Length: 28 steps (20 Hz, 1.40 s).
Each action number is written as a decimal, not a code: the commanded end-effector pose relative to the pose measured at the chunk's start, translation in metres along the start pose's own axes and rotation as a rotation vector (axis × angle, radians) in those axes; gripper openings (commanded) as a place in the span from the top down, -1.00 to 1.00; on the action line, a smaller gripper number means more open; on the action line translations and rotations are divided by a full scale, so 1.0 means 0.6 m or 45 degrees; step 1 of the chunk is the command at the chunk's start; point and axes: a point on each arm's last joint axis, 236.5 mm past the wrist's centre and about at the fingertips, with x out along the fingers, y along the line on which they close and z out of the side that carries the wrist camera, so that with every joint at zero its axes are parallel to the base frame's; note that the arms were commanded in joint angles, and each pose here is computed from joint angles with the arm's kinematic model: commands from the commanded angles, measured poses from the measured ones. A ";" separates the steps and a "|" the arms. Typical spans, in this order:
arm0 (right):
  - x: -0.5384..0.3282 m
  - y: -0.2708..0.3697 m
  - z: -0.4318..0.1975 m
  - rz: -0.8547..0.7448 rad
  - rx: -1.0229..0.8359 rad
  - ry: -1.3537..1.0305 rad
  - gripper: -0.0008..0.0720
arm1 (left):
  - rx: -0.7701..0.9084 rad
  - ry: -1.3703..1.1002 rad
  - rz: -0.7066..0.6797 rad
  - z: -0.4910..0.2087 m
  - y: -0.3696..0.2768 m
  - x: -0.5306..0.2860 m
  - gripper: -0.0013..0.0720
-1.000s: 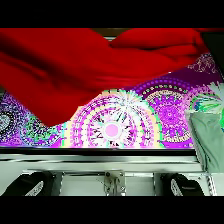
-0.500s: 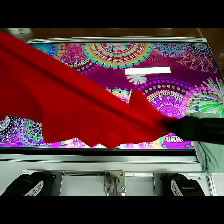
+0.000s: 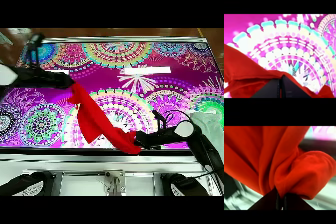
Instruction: Fold the shirts.
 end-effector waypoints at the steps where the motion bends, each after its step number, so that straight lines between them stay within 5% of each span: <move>1: 0.029 -0.004 0.128 0.069 0.122 -0.371 0.80 | -0.207 -0.043 -0.016 0.004 0.058 0.137 0.86; 3: 0.001 -0.004 0.212 0.097 0.135 -0.649 0.80 | -0.265 0.051 0.013 -0.037 0.093 0.198 0.84; 4: -0.018 -0.004 0.247 0.113 0.143 -0.776 0.80 | -0.294 0.149 0.004 -0.073 0.098 0.218 0.61; 6: -0.054 -0.001 0.292 0.143 0.155 -0.961 0.80 | -0.333 0.359 -0.015 -0.142 0.105 0.228 -0.72; 7: -0.064 0.000 0.302 0.151 0.155 -1.008 0.80 | -0.348 0.441 -0.025 -0.164 0.109 0.218 -0.80; 13: -0.036 -0.005 0.272 0.109 0.122 -0.877 0.80 | -0.297 0.817 -0.060 -0.306 0.092 0.079 -0.82; 20: -0.007 -0.012 0.232 0.053 0.043 -0.721 0.80 | -0.884 0.528 -0.028 -0.460 0.087 0.122 -0.84; 28: -0.009 -0.009 0.235 0.067 0.058 -0.733 0.80 | -0.896 0.355 0.014 -0.427 0.068 0.197 -0.83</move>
